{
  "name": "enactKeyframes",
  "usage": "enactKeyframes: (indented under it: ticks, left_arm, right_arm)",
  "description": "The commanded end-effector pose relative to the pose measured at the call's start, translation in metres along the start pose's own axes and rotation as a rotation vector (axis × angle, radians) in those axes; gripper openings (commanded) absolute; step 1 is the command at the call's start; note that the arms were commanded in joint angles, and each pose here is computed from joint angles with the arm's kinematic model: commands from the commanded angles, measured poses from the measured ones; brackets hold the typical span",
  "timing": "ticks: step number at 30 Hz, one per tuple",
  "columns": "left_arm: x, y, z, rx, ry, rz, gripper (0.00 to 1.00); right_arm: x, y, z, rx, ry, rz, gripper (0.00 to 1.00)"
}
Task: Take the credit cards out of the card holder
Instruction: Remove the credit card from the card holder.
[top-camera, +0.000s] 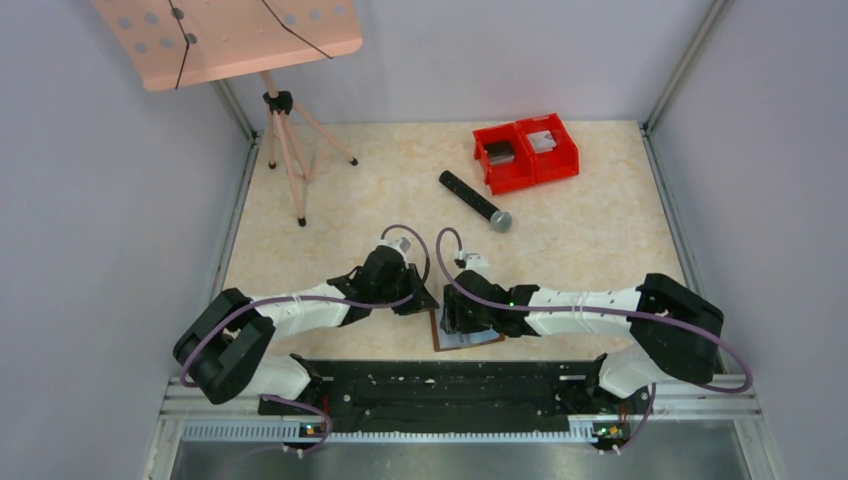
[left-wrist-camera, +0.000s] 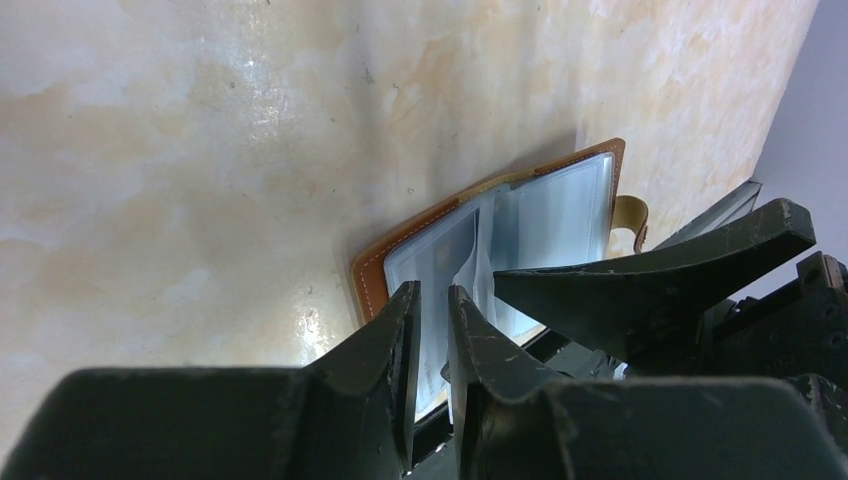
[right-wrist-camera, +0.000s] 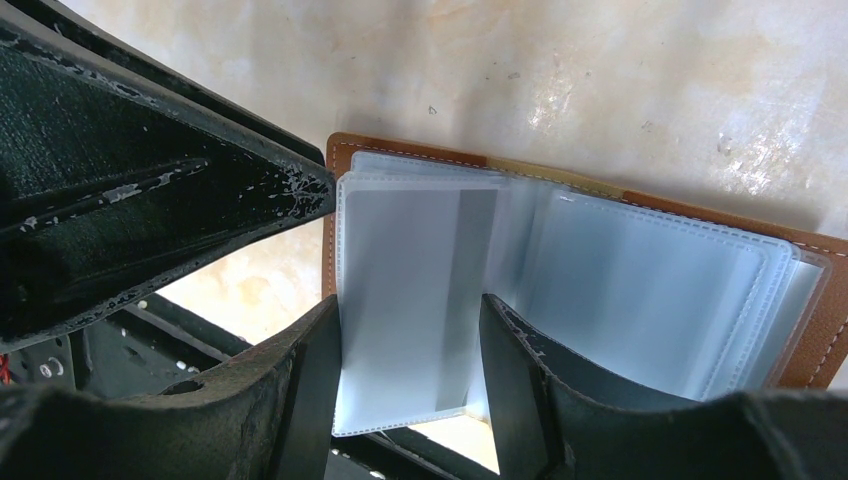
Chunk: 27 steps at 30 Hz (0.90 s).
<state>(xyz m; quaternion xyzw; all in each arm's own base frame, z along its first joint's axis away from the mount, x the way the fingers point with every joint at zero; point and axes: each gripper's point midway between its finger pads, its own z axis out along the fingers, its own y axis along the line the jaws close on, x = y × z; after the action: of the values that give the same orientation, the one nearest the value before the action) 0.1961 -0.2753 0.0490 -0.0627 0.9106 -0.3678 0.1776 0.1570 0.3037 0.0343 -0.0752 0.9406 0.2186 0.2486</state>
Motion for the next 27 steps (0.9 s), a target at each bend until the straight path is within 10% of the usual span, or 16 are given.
enactKeyframes:
  ticks: [1, 27]
  left_arm:
    - [-0.008, -0.018, 0.002, 0.059, -0.016, 0.021, 0.22]
    - [0.003, -0.035, 0.008, 0.138, 0.043, 0.035, 0.21]
  right_arm:
    - [-0.014, 0.004, -0.006, -0.013, -0.038, 0.001, 0.51]
    - [-0.021, 0.007, -0.019, -0.022, -0.057, 0.007, 0.61]
